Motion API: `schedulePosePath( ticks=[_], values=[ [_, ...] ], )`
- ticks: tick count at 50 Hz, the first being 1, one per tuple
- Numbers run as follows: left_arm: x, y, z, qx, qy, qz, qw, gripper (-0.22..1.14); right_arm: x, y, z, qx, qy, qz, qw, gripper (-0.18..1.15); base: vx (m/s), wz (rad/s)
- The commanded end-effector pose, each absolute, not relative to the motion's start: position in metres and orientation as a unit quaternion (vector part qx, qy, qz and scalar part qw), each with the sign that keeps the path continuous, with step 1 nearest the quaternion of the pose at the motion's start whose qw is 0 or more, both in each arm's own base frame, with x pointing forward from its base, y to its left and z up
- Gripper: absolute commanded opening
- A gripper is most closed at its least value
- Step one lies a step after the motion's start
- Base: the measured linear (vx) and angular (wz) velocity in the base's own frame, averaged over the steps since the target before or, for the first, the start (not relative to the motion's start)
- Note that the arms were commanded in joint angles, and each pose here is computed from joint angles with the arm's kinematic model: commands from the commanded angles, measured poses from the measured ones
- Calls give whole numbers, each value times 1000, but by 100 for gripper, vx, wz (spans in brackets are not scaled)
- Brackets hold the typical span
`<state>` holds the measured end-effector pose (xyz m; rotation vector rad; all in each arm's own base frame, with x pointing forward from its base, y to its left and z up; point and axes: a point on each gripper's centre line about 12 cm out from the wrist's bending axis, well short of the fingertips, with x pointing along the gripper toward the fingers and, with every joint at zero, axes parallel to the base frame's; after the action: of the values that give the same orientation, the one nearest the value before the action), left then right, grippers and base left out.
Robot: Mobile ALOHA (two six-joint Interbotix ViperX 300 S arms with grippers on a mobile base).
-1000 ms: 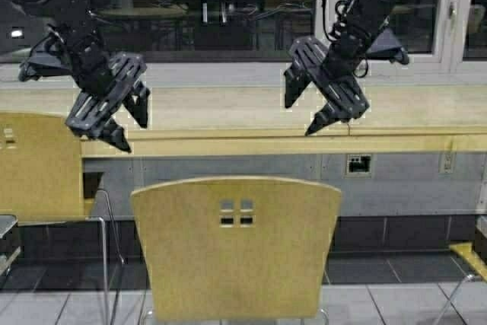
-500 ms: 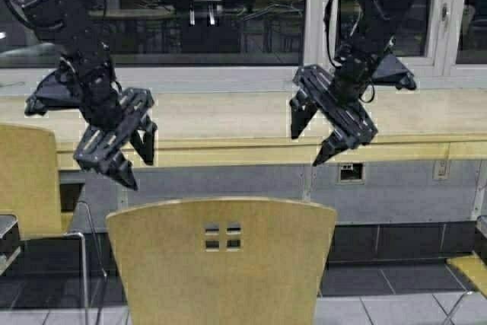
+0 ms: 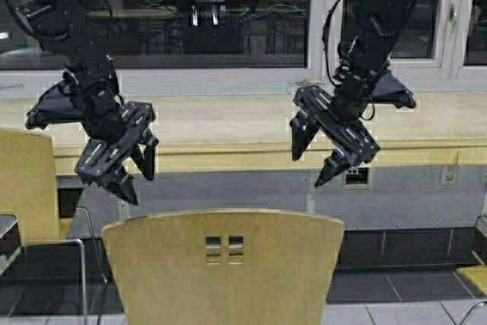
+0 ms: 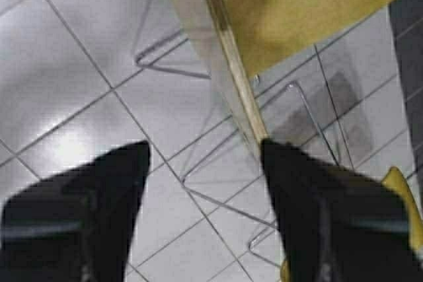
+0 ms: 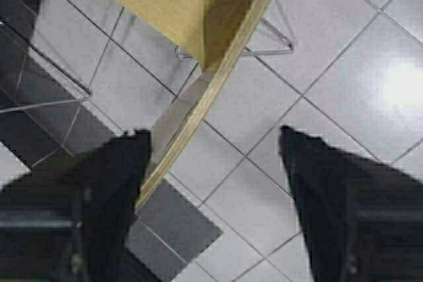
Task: Push the chairs under the table
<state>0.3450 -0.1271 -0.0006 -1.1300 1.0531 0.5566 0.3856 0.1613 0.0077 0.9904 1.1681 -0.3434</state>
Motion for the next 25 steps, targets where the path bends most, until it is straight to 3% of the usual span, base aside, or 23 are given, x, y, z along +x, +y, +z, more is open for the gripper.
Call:
schedulePosePath(
  ticks=[1, 25],
  values=[
    [355, -131, 2, -509, 460, 242, 686, 88, 396, 166, 14, 453, 517, -145, 712, 93, 3, 1],
    [385, -139, -29, -506, 451, 250, 692, 88, 411, 174, -32, 450, 534, -166, 696, 93, 2, 0]
  ],
)
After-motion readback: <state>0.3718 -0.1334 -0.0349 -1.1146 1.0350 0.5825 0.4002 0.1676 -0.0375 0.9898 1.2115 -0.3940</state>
